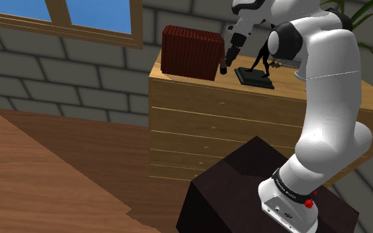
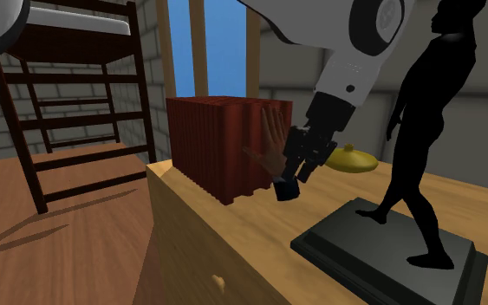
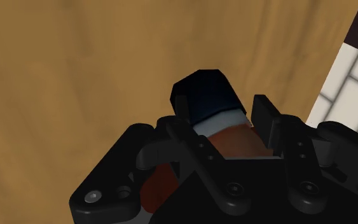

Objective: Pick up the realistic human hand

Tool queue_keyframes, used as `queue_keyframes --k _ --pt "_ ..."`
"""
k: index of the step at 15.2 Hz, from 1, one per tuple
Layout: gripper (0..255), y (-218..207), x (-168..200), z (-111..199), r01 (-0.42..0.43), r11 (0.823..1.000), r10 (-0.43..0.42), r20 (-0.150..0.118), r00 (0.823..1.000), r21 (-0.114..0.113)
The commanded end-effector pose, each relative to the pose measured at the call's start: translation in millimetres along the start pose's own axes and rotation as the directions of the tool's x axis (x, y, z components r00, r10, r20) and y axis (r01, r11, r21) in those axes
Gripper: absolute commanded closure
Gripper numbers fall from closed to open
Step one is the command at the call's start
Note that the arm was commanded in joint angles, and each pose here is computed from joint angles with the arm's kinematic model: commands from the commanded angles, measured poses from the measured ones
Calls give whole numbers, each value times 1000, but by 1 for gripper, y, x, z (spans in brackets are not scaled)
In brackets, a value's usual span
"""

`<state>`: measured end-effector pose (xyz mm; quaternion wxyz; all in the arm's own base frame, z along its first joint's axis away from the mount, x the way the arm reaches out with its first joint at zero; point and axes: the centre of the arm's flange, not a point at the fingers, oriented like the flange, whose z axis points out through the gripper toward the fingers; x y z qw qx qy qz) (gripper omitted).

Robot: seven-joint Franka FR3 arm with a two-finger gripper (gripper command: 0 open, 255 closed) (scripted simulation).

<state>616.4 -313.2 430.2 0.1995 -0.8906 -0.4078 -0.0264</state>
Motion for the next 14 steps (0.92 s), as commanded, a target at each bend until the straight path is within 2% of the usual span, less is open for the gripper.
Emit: queue_keyframes --k 1,12,14 --pt "255 -4 5 -10 5 1000 -5 -3 1000 0" --pt "255 -23 17 -63 5 1000 -5 -3 1000 0" --pt "255 -24 18 -64 5 1000 -5 -3 1000 0"
